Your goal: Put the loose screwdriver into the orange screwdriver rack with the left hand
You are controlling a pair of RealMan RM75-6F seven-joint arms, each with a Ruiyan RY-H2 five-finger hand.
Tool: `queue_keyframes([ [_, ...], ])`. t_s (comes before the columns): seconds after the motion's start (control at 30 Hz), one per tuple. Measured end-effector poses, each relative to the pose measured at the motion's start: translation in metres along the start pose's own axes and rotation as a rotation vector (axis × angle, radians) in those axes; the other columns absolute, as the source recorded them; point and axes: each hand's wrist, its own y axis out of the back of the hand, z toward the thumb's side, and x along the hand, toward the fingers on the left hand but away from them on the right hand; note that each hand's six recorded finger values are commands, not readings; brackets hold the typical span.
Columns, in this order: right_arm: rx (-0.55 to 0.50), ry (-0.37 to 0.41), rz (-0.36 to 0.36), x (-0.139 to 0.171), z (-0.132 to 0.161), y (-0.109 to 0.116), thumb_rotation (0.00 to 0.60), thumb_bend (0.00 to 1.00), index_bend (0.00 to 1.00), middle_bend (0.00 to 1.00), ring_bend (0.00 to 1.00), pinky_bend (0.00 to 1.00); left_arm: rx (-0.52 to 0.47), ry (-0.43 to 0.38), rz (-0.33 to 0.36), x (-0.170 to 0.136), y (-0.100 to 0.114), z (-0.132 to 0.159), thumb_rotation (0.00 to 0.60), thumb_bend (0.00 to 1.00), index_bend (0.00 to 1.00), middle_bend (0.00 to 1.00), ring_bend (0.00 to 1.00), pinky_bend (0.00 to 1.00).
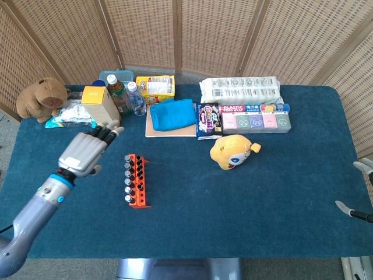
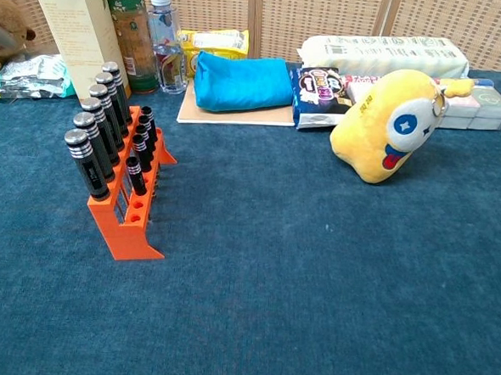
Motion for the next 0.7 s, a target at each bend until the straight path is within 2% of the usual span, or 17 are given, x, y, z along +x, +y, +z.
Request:
queue_keyframes([
  [0.13,0.014,0.041,-0.005,0.001,0.003,0.000,0.600,0.00,0.13,0.07,0.03,0.13,-0.009,0.077,0.044,-0.029,-0.007,-0.026,0.600,0.10,0.00,0.00,0.00,0.21],
  [0.27,0.020,0.062,0.000,0.003,0.005,-0.001,0.600,0.00,0.12,0.04,0.00,0.09,-0.028,0.153,0.077,-0.066,-0.021,-0.053,0.600,0.08,0.00,0.00,0.00,0.17],
  [0.47,0.029,0.091,-0.006,0.004,0.008,-0.003,0.600,0.00,0.10,0.02,0.00,0.07,-0.074,0.266,0.085,-0.121,-0.054,-0.091,0.600,0.08,0.00,0.00,0.00,0.14],
  [0.57,0.028,0.108,-0.017,0.005,0.010,-0.003,0.600,0.00,0.10,0.02,0.00,0.07,-0.128,0.336,0.090,-0.151,-0.078,-0.110,0.600,0.08,0.00,0.00,0.00,0.13],
  [0.7,0.032,0.110,-0.032,0.007,0.011,-0.002,0.600,0.00,0.10,0.02,0.00,0.07,-0.193,0.355,0.113,-0.171,-0.105,-0.118,0.600,0.08,0.00,0.00,0.00,0.12],
])
